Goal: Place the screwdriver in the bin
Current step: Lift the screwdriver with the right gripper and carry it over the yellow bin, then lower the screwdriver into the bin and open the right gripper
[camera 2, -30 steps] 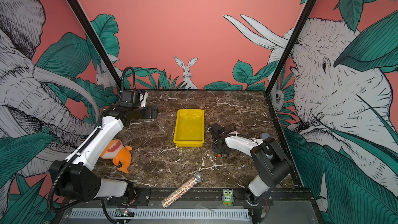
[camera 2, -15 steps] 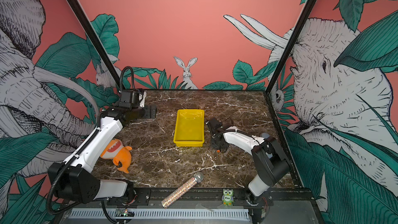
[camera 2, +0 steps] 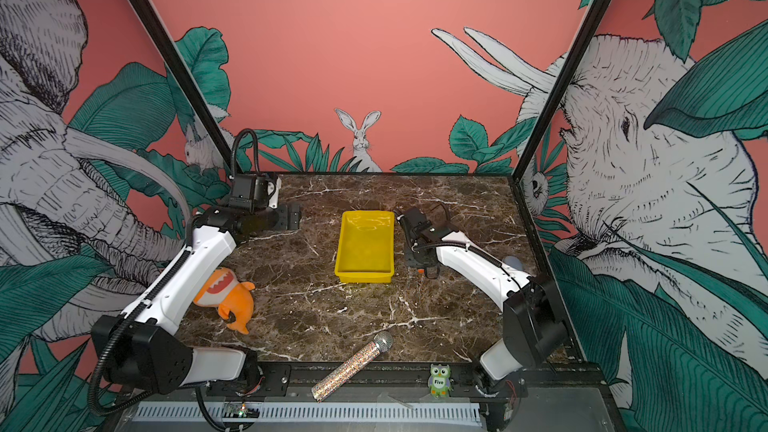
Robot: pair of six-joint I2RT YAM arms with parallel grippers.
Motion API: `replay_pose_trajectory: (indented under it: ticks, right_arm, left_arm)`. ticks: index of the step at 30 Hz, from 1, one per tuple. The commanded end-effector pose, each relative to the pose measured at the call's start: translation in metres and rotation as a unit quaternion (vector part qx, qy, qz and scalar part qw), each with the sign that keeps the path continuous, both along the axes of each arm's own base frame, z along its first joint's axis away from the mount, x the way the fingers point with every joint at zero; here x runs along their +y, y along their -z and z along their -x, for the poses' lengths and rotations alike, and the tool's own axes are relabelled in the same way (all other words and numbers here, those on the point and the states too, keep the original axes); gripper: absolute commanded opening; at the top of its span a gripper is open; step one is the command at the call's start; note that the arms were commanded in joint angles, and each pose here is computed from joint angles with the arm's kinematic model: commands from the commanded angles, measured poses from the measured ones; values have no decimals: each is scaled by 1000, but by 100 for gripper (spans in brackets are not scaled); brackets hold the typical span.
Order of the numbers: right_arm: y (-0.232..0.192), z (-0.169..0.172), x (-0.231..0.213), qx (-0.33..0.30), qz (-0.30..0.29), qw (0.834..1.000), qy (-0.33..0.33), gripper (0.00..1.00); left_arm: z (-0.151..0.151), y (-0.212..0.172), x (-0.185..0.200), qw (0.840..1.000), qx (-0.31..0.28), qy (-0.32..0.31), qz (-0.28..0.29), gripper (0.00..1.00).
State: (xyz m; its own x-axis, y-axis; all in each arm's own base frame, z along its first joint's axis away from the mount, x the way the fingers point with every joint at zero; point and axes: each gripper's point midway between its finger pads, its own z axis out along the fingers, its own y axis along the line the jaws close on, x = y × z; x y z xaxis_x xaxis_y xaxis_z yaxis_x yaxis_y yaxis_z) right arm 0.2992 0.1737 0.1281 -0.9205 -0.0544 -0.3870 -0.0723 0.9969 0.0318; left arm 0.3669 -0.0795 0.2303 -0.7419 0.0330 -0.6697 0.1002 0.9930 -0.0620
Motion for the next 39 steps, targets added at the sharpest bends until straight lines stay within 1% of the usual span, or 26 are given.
replay_pose_trajectory:
  ticks: [1, 3, 7, 12, 16, 21, 30, 39]
  right_arm:
    - [-23, -5, 14, -23, -31, 999, -20, 2]
    - [-29, -9, 29, -32, -46, 998, -39, 4]
    - [-41, -17, 63, -49, -57, 994, -84, 5]
    - [-34, -22, 97, -42, -65, 990, -117, 6]
    - [-26, -24, 121, -30, -73, 987, -137, 6]
    - [-11, -24, 146, -14, -70, 984, -161, 7]
    - [30, -28, 161, 23, -51, 984, -169, 9]
    - [56, -35, 158, 47, -16, 988, -144, 14]
  left_arm:
    - [6, 0, -7, 1000, 15, 24, 12, 100]
    - [7, -1, -16, 999, 15, 41, 29, 100]
    - [8, -14, -30, 995, -6, 78, 59, 100]
    - [13, -26, -45, 989, -26, 116, 89, 100]
    - [15, -32, -47, 987, -36, 124, 97, 100]
    - [17, -42, -42, 986, -66, 118, 97, 100]
    - [16, -38, -37, 989, -62, 105, 89, 100]
    - [15, -32, -34, 991, -53, 97, 79, 100]
